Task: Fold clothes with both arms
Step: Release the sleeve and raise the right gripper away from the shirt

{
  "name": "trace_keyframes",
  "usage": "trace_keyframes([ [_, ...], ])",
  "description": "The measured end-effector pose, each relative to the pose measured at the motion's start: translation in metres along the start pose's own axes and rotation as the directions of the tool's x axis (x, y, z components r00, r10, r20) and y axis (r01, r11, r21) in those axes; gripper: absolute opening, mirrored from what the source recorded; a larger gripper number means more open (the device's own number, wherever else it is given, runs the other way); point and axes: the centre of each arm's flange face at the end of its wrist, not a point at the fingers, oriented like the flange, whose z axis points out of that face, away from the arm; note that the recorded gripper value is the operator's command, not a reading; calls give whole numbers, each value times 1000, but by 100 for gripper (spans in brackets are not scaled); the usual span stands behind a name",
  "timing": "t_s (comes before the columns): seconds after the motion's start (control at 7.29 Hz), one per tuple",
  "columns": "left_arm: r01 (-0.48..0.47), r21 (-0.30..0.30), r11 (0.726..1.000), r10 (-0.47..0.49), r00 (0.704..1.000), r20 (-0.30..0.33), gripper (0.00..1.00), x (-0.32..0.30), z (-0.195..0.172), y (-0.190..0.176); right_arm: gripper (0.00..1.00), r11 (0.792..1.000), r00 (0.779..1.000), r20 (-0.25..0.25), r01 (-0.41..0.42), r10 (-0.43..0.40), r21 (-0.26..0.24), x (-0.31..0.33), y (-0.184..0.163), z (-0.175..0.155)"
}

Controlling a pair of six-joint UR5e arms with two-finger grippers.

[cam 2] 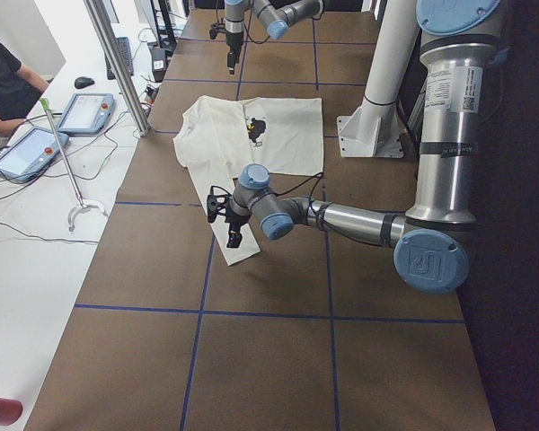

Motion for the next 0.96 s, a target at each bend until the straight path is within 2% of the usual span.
trace_keyframes([
  [0.27, 8, -2, 1000, -8, 999, 44, 99, -17, 11, 15, 100, 999, 999, -25, 46, -47, -21, 44, -5, 11],
  [0.55, 14, -8, 1000, -13, 997, 82, 99, -33, 25, 20, 100, 998, 998, -35, 49, -50, -27, 56, -5, 15],
  [0.96, 15, -18, 1000, -13, 995, 100, 89, -39, 35, 22, 100, 998, 998, -26, 53, -53, -19, 60, -4, 17],
])
